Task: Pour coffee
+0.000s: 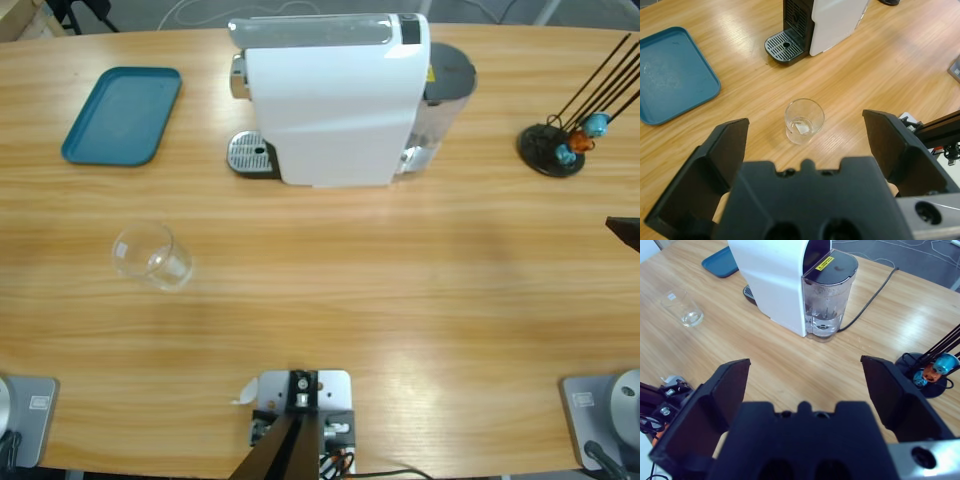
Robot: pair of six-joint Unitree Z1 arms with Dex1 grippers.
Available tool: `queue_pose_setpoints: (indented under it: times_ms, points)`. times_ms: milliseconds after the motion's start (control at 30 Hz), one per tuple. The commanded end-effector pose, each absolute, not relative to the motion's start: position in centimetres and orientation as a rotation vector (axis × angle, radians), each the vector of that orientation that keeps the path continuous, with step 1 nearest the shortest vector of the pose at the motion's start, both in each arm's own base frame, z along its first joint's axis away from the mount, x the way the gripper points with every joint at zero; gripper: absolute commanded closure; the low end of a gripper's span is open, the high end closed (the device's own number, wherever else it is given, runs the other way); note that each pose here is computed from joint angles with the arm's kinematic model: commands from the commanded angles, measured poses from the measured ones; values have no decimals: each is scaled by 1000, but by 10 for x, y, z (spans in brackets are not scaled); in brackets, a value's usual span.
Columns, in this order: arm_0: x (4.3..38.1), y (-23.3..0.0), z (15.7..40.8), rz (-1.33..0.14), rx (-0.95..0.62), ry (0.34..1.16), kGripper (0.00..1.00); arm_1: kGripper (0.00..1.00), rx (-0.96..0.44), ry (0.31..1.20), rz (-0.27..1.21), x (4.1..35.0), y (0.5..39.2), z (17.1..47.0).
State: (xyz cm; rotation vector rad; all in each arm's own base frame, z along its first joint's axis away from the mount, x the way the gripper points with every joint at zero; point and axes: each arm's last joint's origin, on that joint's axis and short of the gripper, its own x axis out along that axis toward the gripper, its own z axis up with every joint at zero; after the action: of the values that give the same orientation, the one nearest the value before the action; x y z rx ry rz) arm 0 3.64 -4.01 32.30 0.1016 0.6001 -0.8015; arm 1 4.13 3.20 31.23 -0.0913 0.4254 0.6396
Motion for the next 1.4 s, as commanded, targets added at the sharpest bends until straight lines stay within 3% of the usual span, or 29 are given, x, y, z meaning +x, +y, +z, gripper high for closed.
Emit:
queue_pose_setpoints:
  times_ms: [33, 367, 533, 767, 900, 1200, 1333, 1400]
  points:
    - [40, -41, 312, -776, 114, 632, 0, 0, -97, 482, 651, 44, 35, 299]
    - [39, -39, 313, -741, 86, 628, 0, 0, -97, 482, 651, 44, 35, 299]
    - [57, -47, 356, -653, -7, 601, 0, 0, -99, 489, 653, 45, 36, 298]
    - [145, -107, 384, -654, -147, 751, 3, 0, -98, 490, 656, 45, 37, 298]
    - [191, -138, 369, -564, -396, 905, 34, 0, -99, 492, 656, 46, 37, 298]
    - [257, -176, 347, -453, -596, 1048, 4, 0, -98, 494, 662, 46, 37, 298]
    - [281, -200, 336, -566, -647, 1158, 26, 0, -98, 493, 662, 46, 37, 298]
    - [287, -205, 337, -589, -651, 1163, 58, 0, -99, 495, 661, 46, 38, 297]
